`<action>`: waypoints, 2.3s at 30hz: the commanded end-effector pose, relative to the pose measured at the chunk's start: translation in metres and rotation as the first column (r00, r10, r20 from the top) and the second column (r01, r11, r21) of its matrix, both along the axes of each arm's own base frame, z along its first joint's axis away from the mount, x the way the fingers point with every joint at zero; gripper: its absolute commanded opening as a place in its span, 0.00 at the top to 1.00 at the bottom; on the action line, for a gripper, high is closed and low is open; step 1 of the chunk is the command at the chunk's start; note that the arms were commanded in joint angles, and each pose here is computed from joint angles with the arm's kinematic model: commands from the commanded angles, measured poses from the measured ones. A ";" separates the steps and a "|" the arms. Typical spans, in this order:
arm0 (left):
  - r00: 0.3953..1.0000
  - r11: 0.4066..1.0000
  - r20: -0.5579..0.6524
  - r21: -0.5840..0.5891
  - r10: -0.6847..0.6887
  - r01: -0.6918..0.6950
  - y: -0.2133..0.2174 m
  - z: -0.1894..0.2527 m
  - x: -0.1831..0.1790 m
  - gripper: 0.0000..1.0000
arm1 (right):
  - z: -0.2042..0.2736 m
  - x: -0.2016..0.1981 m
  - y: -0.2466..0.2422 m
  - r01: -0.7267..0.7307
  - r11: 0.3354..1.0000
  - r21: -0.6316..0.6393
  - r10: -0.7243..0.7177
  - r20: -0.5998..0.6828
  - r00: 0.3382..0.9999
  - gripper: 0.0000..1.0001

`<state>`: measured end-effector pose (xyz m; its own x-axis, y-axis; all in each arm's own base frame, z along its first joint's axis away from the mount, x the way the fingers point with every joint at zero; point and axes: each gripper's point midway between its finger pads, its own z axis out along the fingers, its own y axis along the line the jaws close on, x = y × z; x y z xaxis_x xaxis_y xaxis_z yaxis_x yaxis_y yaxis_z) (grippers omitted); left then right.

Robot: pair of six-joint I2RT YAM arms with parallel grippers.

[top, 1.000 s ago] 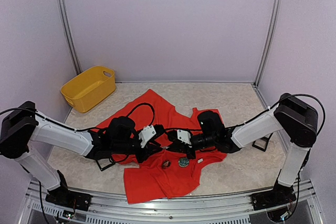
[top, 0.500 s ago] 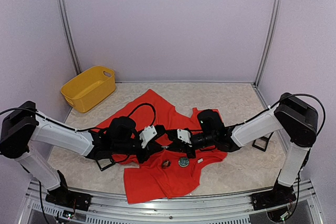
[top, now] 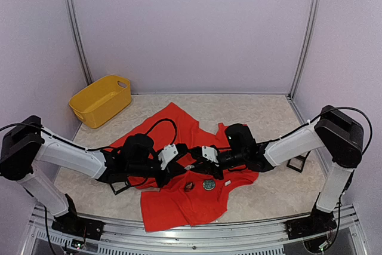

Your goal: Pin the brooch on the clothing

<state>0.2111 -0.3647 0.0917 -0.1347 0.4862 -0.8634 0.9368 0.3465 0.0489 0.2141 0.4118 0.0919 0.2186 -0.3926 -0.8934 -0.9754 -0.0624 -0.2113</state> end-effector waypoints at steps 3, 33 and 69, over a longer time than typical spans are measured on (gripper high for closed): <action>1.000 0.997 0.015 -0.078 -0.012 0.013 0.000 0.018 -0.005 1.00 | 0.020 0.007 -0.004 0.036 0.999 -0.002 -0.036 0.019 0.999 0.82; 0.999 0.980 -0.041 -0.196 0.016 -0.024 0.014 0.036 -0.004 1.00 | 0.018 -0.009 0.011 0.021 0.995 0.101 -0.004 -0.165 0.986 0.83; 0.999 0.978 -0.047 -0.209 -0.004 -0.006 0.019 0.037 -0.006 1.00 | 0.039 -0.003 0.024 0.123 0.969 0.215 -0.066 -0.258 0.964 0.54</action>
<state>0.2044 -0.3445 0.1183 -0.2080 0.3177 -0.9251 0.9302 0.3567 -0.0866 0.2102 0.4268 0.1337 -0.0258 -0.2056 -0.9783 -0.9991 0.0380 0.0184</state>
